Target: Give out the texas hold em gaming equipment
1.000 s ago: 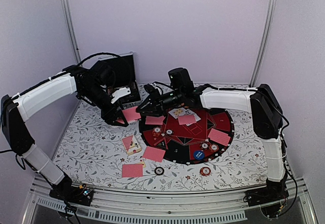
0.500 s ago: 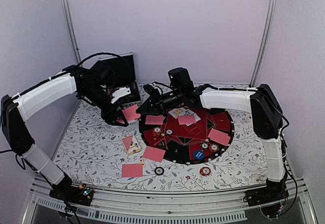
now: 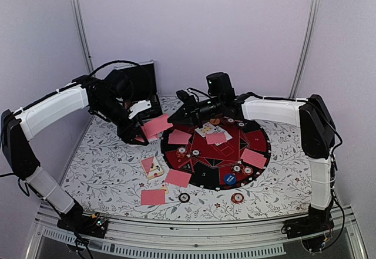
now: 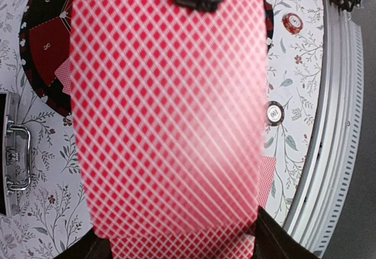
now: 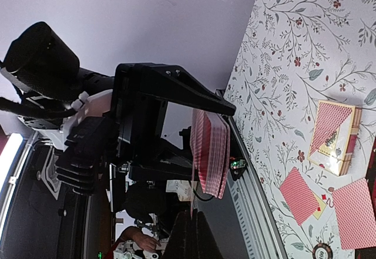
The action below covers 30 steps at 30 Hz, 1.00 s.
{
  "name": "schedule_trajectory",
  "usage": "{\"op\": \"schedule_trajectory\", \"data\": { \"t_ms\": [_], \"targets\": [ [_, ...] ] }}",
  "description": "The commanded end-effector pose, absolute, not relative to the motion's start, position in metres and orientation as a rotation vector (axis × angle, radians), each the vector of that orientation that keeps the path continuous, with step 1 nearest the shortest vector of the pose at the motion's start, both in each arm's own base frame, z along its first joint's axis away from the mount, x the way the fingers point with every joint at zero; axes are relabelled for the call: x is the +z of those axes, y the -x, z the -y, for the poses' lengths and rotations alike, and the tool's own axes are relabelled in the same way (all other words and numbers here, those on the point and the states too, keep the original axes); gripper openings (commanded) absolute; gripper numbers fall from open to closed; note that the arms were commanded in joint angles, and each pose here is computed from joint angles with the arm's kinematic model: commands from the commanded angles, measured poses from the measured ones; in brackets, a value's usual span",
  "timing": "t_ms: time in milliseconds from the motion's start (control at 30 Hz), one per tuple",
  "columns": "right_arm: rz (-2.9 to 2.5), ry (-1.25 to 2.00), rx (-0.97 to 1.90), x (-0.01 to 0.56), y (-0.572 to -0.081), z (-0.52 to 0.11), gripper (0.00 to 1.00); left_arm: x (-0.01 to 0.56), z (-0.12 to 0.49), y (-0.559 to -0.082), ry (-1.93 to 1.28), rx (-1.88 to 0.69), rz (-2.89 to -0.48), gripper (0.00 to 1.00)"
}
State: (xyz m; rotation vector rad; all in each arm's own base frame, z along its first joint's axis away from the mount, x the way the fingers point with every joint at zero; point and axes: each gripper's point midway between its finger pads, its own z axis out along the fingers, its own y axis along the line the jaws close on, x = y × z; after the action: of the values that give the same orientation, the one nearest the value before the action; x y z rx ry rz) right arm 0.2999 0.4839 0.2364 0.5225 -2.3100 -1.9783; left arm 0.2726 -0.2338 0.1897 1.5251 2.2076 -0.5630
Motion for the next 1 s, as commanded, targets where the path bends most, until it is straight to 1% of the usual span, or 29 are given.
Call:
{"op": "schedule_trajectory", "data": {
  "t_ms": [0, 233, 433, 567, 700, 967],
  "targets": [
    [2.333, -0.544, -2.044, 0.260, -0.306, -0.465, 0.00, 0.198, 0.231, -0.273, -1.520, -0.566, -2.192, 0.00],
    [2.374, -0.496, -2.041, 0.258, -0.312, -0.440, 0.00, 0.198, 0.230, -0.272, -1.518, -0.564, -2.192, 0.00],
    [2.457, -0.387, -2.001, 0.240, -0.322, -0.404, 0.00, 0.198, 0.228, -0.272, -1.512, -0.564, -2.198, 0.00],
    [2.549, -0.266, -1.944, 0.211, -0.336, -0.368, 0.00, 0.196, 0.226, -0.272, -1.511, -0.562, -2.203, 0.00],
    [2.700, -0.133, -1.791, 0.169, -0.351, -0.334, 0.00, 0.193, 0.223, -0.272, -1.506, -0.561, -2.208, 0.00],
    [2.917, 0.003, -1.498, 0.098, -0.388, -0.309, 0.00, 0.178, 0.204, -0.279, -1.469, -0.521, -2.254, 0.00]
  ]
}}
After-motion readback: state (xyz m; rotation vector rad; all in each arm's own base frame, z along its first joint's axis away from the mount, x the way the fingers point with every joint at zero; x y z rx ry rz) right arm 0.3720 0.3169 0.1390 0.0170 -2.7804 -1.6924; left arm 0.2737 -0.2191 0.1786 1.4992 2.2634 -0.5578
